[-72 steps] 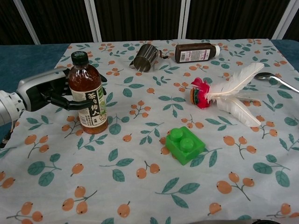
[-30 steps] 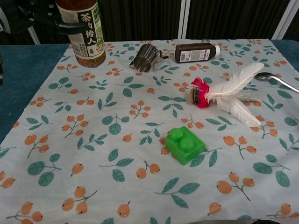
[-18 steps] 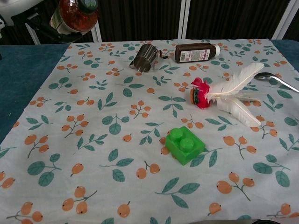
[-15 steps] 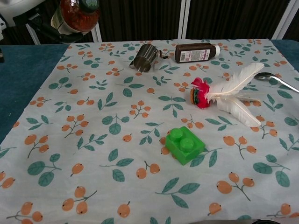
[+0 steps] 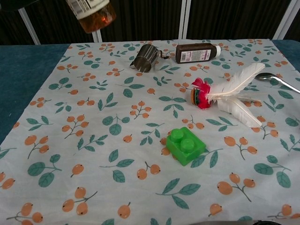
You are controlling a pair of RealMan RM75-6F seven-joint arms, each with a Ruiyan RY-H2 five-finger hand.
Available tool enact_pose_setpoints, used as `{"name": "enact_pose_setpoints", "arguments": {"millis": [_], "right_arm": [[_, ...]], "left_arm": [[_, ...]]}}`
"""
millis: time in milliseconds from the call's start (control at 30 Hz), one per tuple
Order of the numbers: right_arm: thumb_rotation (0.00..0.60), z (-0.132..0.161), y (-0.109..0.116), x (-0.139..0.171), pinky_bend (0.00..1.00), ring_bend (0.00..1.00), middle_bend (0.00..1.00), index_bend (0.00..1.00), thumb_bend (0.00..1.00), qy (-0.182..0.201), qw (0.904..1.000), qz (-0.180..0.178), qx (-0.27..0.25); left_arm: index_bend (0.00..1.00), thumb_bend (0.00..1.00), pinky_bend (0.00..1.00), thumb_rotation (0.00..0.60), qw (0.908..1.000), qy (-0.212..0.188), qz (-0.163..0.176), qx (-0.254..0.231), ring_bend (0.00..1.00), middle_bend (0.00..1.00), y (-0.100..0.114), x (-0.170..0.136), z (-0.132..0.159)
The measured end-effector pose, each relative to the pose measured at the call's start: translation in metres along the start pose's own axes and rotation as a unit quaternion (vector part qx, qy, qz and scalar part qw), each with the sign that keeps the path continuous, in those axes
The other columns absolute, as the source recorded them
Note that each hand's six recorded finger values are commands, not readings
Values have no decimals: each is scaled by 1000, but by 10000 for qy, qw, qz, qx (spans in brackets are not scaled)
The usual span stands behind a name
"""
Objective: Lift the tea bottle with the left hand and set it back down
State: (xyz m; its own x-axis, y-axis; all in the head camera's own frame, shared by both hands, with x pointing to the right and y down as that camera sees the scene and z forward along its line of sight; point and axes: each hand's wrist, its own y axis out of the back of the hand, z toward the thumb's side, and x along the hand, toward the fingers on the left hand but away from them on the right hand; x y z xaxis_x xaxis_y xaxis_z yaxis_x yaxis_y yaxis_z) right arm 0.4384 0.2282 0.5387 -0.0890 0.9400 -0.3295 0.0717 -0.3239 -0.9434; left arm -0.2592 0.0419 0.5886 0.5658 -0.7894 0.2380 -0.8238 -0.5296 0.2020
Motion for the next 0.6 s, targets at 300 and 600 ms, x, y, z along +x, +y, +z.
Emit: {"name": "enact_pose_setpoints", "arguments": {"millis": [300,600], "right_arm": [[600,0,0,0,262,176,61,55,157,-13,10000,3,7],[600,0,-1,0,262,176,61,56,158,-23,10000,10,-6]], "left_arm": [[332,441,501,600,9605,242,-31,-2771,301,376,16,-6,11],[327,440,468,600,9862,272,-33,-1635,301,374,17,-9,1]]}}
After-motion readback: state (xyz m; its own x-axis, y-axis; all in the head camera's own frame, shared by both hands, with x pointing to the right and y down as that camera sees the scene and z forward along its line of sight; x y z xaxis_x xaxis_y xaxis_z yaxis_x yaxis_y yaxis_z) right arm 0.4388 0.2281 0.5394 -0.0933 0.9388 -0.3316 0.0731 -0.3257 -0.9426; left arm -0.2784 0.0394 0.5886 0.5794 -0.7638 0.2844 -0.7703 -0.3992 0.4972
